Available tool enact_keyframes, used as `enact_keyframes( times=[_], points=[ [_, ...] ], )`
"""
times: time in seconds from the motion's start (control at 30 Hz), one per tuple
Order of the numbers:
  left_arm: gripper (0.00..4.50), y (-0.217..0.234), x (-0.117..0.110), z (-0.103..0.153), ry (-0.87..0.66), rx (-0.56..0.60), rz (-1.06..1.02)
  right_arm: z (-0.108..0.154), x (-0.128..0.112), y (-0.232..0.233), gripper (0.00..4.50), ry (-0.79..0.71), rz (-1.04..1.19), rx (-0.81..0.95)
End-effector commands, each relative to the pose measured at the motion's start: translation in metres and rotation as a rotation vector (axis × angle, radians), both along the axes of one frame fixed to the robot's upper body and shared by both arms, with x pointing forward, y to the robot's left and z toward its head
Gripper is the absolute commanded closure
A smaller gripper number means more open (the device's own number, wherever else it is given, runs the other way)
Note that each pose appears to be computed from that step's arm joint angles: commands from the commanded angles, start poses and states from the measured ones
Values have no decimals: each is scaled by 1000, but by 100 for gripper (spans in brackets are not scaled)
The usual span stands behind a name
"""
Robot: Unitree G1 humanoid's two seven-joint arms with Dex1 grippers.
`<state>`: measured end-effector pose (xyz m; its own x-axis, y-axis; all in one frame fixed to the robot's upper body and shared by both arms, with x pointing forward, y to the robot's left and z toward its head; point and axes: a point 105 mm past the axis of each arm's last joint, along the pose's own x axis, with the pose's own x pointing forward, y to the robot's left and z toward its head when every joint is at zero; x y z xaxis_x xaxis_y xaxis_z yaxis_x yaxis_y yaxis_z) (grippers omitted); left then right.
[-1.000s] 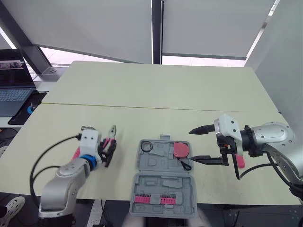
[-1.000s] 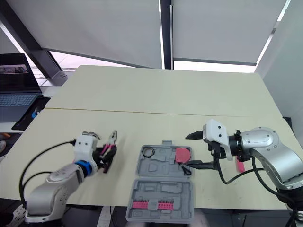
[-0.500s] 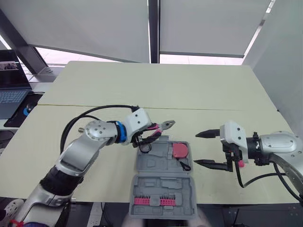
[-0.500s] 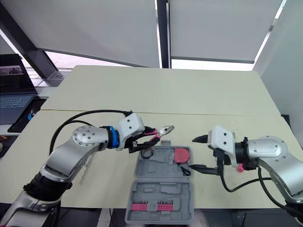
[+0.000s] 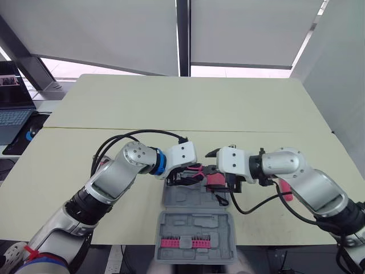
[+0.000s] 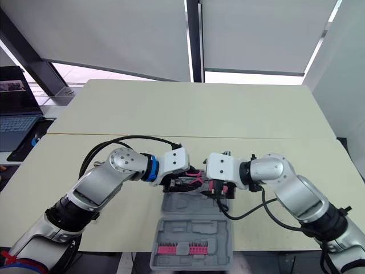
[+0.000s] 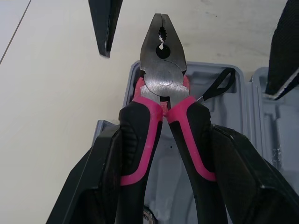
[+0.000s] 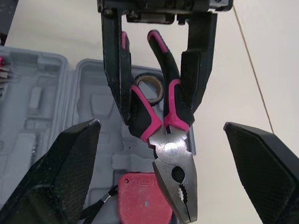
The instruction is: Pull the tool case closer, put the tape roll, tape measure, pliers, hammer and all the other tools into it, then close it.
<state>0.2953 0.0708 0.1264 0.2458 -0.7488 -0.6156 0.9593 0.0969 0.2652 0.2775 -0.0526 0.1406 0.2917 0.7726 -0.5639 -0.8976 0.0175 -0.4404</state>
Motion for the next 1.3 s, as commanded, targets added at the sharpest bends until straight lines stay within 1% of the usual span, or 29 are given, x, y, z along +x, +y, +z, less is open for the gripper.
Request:
enact_keyframes(
  times=[0.03,0.23,0.33,0.4,0.5,0.6,0.67,0.8,0.9,0.97,1.17,1.3],
  points=[
    [211,-2,-3,9,-48,-7,-40,3,0,3,0,-17,53,-28],
    [211,0,-3,7,-39,-1,-48,-2,2,3,0,-28,96,-70],
    [211,0,-3,6,-36,-1,-49,-3,1,4,56,-46,119,-83],
    [211,0,-3,6,-36,0,-51,-4,2,4,126,-60,129,-94],
    [211,0,-3,7,-33,-6,-51,-7,2,4,218,-80,145,-108],
    [211,0,-3,9,-28,-20,-44,-8,2,5,285,-99,155,-113],
    [211,1,-3,9,-26,-21,-44,-9,3,5,317,-115,160,-120],
    [212,2,-5,8,-25,-13,-48,-6,5,6,317,-146,162,-114],
    [212,3,-6,7,-22,-10,-46,-3,0,4,317,-92,158,-89],
    [212,4,-6,7,-20,-8,-45,-1,0,2,246,-86,149,-85],
    [212,7,-6,5,-2,9,-33,-4,3,-6,108,-111,132,-171],
    [212,8,-7,4,15,9,-28,-4,4,-1,105,-102,114,-167]
  ],
)
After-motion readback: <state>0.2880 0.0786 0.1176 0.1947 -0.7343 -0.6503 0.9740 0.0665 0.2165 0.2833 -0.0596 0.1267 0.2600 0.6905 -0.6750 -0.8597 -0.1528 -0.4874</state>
